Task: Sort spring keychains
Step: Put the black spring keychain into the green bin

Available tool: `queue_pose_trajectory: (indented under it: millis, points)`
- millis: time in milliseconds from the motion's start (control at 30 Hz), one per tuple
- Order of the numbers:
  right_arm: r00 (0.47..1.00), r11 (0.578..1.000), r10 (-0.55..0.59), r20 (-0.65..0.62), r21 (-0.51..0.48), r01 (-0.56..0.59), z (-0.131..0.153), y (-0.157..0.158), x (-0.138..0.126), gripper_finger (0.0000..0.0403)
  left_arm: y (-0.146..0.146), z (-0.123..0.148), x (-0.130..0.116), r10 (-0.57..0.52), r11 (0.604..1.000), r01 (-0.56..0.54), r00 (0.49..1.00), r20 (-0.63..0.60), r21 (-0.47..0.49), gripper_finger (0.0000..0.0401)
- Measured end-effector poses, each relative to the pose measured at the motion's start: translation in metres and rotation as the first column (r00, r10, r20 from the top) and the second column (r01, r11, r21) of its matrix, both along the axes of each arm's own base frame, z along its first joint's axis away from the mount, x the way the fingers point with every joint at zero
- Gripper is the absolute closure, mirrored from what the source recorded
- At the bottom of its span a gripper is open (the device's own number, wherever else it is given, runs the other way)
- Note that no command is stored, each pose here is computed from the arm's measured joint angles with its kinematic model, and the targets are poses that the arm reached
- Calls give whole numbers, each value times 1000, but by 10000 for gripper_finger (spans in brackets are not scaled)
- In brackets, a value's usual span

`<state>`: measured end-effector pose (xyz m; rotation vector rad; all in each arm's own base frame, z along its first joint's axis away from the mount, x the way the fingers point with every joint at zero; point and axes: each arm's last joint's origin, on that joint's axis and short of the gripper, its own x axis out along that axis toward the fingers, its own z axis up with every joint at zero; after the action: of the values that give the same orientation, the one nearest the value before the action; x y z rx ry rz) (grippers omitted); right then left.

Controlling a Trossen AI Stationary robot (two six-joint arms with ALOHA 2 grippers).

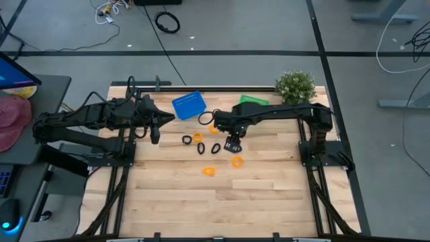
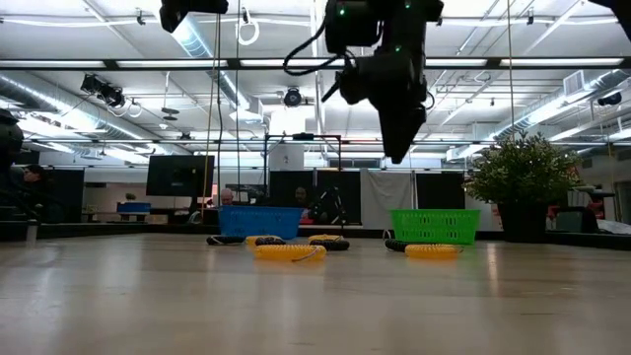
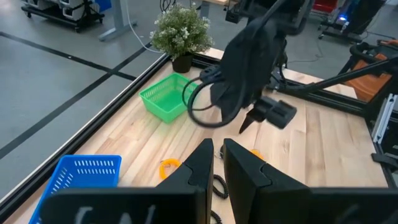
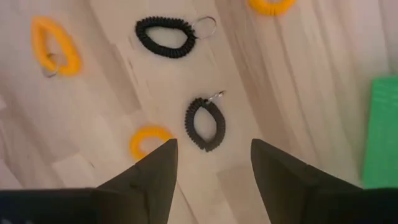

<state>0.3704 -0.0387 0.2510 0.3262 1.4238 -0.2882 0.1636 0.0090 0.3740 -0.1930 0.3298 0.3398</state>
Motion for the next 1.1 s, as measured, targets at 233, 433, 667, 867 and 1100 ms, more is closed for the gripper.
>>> queue_pose_trajectory:
  millis: [233,433,667,867,1100]
  points:
    - [974,974,-224,-40,30,225,-18,-11,7,198,0,0,0,0,1000,0,1000,-3,0,359]
    - [910,910,-407,-79,50,411,-37,-19,14,198,0,-1,0,0,1000,0,1000,-7,0,359]
    - [882,882,-462,-96,51,468,-59,-20,25,198,0,-1,0,-1,1000,1,1000,-7,0,359]
    - [872,874,-478,-102,47,484,-67,-21,28,198,0,-1,0,0,1000,0,1000,-6,0,359]
    - [850,855,-509,-138,38,518,-88,-20,19,198,0,-1,0,-1,1000,1,1000,-6,0,359]
